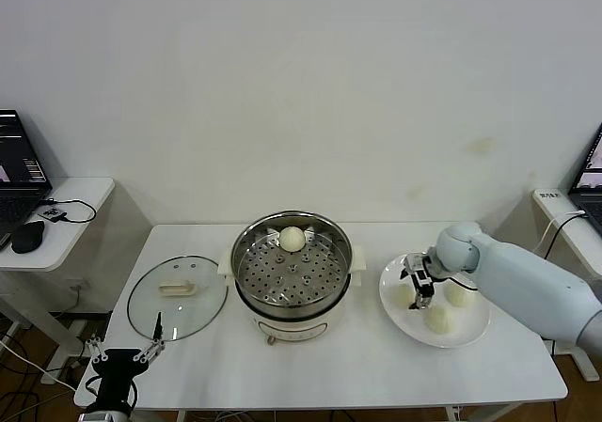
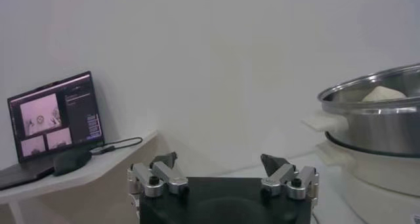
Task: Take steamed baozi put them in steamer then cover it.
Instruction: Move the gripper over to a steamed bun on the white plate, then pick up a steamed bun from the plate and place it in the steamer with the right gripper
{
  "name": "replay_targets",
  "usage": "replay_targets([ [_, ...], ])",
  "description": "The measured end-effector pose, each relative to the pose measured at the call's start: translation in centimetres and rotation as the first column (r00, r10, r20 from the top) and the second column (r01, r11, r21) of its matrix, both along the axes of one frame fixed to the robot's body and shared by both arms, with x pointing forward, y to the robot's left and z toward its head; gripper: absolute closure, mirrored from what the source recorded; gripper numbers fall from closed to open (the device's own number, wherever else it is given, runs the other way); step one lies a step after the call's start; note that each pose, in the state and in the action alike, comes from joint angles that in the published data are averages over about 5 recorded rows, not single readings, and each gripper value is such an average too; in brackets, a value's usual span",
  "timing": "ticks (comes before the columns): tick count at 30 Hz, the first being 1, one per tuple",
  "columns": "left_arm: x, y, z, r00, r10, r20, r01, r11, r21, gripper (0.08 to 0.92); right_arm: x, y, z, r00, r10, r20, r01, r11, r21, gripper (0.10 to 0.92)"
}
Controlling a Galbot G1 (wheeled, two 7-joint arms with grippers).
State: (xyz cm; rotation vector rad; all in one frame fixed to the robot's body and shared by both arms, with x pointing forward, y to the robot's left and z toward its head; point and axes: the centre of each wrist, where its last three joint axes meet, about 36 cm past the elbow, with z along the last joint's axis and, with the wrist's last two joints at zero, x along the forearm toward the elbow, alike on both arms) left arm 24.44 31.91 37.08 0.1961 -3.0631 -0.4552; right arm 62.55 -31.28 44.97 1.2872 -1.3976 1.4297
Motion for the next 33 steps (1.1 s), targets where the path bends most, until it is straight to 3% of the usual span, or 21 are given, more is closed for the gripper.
replay_targets([
  [12,0.1,-0.1,-0.1,1.0,-0.002,0.0,0.002,1.0,-0.003,0.177,0.1,-0.1,-0.2,1.0,-0.006,-0.002,0.006,1.0,-0.006,0.486],
  [19,0.1,0.0,0.0,1.0,-0.003,0.002,0.003,1.0,-0.001,0.177,0.1,-0.4,1.2,1.0,-0.013,0.011,0.013,1.0,-0.001,0.509],
  [33,0.4,-0.2,0.3,0.9998,-0.018,0.007,0.018,1.0,-0.001,0.177,0.7,0.8,13.0,0.991,0.016,0.136,-0.021,0.999,0.035,0.496],
])
